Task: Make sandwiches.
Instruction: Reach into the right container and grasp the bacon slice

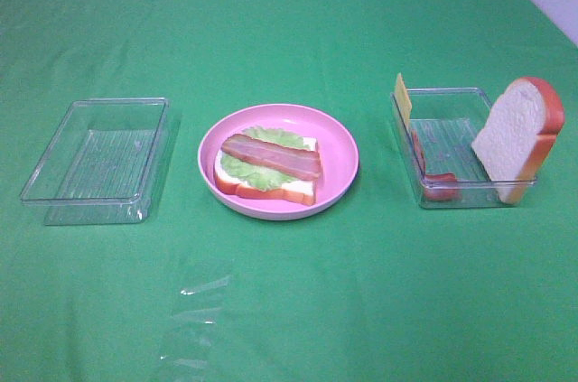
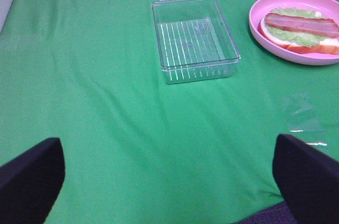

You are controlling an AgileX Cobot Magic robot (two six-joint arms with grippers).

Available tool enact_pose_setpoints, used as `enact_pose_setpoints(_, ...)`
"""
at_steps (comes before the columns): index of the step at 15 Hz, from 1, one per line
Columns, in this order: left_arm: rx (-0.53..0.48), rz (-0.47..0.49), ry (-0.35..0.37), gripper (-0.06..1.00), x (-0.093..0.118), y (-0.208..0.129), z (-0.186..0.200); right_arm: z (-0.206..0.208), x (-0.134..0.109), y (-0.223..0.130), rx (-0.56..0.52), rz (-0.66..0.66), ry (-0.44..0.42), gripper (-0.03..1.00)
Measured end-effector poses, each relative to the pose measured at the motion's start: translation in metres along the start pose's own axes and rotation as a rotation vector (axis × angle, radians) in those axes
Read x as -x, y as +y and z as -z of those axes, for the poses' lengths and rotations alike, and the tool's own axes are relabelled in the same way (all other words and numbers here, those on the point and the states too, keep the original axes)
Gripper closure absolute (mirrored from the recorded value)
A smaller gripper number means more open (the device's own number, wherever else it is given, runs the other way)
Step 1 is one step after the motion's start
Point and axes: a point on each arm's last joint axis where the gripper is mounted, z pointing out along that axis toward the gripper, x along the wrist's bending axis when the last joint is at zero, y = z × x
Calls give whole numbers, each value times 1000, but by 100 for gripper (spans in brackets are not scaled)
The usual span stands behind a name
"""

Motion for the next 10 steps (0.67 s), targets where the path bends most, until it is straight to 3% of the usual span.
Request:
enact_pose_setpoints(2,0,0,0,-4,0,0,0,-19,-7,37,-171,-25,33,-1)
enact_pose_setpoints(3,0,0,0,-4,0,0,0,-47,-8,65,-311,-31,27,0)
enact_pose_setpoints(7,0,0,0,-4,0,0,0,-89,-10,107,-420,-23,30,0)
enact_pose_setpoints(10,0,0,0,-4,0,0,0,-108,-18,144,-419,-5,79,0)
